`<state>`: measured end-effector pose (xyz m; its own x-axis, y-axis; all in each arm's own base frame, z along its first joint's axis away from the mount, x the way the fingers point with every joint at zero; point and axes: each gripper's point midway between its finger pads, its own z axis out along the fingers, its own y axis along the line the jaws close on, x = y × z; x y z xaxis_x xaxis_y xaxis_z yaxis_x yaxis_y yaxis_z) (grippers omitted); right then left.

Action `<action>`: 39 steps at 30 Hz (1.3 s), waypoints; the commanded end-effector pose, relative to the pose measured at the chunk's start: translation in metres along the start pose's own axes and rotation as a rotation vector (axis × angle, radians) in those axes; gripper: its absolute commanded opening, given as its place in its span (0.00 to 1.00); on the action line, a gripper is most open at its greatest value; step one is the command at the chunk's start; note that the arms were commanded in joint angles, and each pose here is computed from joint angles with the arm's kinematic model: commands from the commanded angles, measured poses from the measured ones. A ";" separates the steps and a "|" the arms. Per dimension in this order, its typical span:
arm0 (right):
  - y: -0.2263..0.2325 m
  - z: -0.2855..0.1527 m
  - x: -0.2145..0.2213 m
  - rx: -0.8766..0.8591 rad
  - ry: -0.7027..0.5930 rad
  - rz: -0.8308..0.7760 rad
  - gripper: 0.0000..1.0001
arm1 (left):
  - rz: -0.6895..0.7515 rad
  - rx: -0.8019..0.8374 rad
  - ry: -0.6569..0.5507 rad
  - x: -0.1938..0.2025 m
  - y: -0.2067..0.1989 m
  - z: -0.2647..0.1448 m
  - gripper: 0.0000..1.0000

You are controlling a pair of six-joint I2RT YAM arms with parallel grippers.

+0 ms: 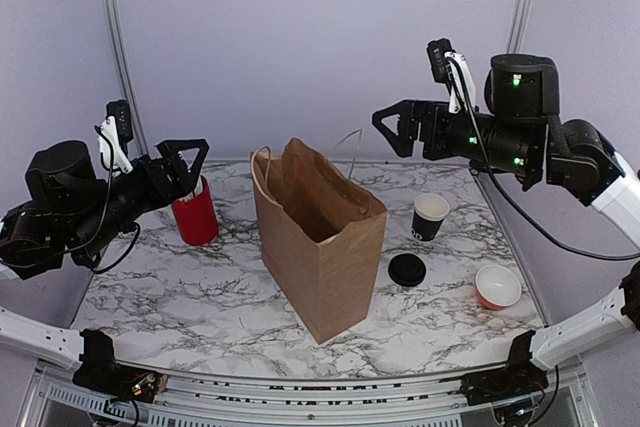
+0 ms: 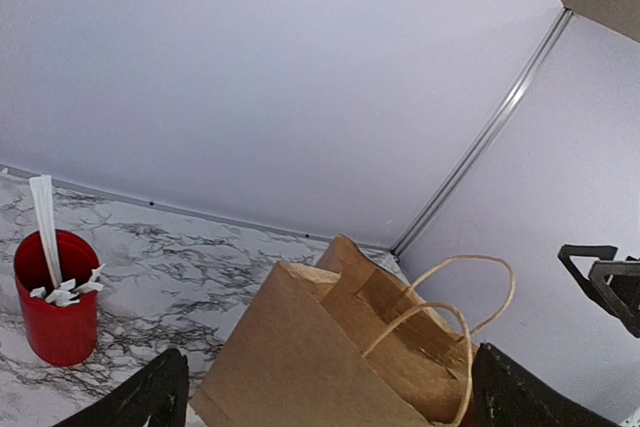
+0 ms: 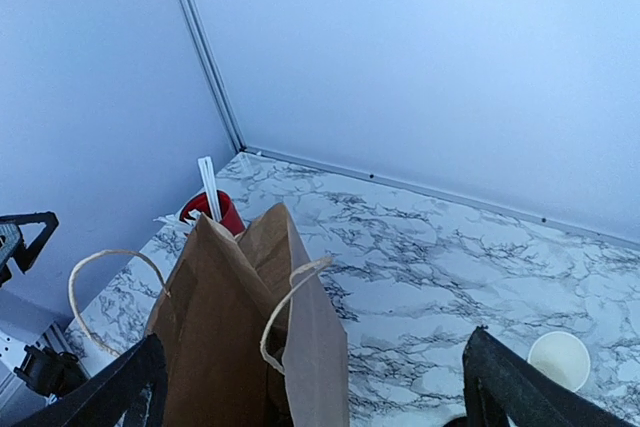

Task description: Pack the takeout coffee

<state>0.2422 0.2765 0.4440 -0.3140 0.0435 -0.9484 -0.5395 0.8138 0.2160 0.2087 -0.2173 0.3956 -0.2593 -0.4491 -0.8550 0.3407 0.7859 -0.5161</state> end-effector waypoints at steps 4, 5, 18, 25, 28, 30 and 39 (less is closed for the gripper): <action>-0.018 -0.017 -0.009 0.040 -0.076 0.073 1.00 | 0.019 -0.296 0.003 -0.017 0.081 -0.004 0.99; -0.019 -0.017 -0.006 0.039 -0.072 0.072 1.00 | 0.018 -0.330 0.005 -0.018 0.092 -0.005 0.99; -0.030 -0.037 -0.004 0.044 -0.096 0.096 1.00 | 0.005 -0.559 0.194 0.007 0.194 0.018 0.99; -0.036 -0.048 0.002 0.046 -0.096 0.115 1.00 | -0.054 -0.592 0.337 0.042 0.236 0.050 0.99; -0.039 -0.054 0.002 0.046 -0.104 0.124 1.00 | -0.054 -0.607 0.351 0.048 0.244 0.059 0.99; -0.042 -0.059 0.001 0.047 -0.112 0.130 1.00 | -0.046 -0.617 0.358 0.051 0.248 0.064 0.99; -0.046 -0.065 0.006 0.048 -0.114 0.145 1.00 | -0.040 -0.663 0.366 0.055 0.260 0.078 0.91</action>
<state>0.2131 0.2071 0.4443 -0.2923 0.1997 -0.9352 -0.4770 0.8171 0.3236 0.3421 -0.0725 0.1978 -0.6198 -0.3945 -0.6784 -0.2595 0.9189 -0.2972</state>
